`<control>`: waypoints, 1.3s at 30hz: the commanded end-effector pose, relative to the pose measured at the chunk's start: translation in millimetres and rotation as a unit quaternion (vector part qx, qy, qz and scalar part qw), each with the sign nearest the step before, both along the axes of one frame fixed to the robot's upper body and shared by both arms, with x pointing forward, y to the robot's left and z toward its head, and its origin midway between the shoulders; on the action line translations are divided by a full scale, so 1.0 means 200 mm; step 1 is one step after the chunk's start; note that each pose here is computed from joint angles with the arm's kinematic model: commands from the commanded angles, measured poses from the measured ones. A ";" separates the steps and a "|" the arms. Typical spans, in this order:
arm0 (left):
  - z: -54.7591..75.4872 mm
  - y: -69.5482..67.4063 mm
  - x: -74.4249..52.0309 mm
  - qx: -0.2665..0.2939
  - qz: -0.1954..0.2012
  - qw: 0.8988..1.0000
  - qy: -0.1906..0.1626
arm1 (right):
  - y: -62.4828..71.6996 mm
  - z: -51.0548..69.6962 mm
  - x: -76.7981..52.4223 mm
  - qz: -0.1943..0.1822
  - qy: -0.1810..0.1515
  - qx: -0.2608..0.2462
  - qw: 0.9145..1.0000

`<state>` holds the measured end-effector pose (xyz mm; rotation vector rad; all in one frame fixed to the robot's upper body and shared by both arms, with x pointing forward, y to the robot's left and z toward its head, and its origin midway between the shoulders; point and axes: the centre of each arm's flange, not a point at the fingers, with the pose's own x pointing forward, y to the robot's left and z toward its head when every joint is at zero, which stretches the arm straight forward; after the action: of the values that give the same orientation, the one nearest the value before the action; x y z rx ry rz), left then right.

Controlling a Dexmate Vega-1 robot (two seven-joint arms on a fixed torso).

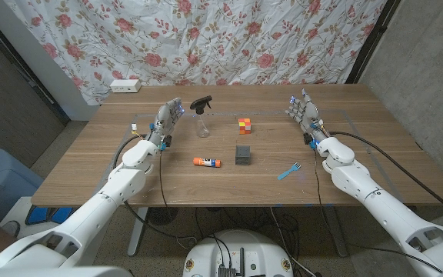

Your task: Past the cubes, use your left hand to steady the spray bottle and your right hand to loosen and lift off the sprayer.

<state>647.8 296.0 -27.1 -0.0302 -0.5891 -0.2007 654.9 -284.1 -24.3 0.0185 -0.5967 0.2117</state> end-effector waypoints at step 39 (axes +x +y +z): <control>0.01 0.14 -0.19 0.118 -0.015 0.993 -0.024 | 0.07 -0.04 -0.14 -0.043 -0.033 -0.017 0.998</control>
<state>610.0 310.1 -25.7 0.1703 -0.5932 -0.2778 633.3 -271.3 -31.1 -0.0432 -0.6455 0.1525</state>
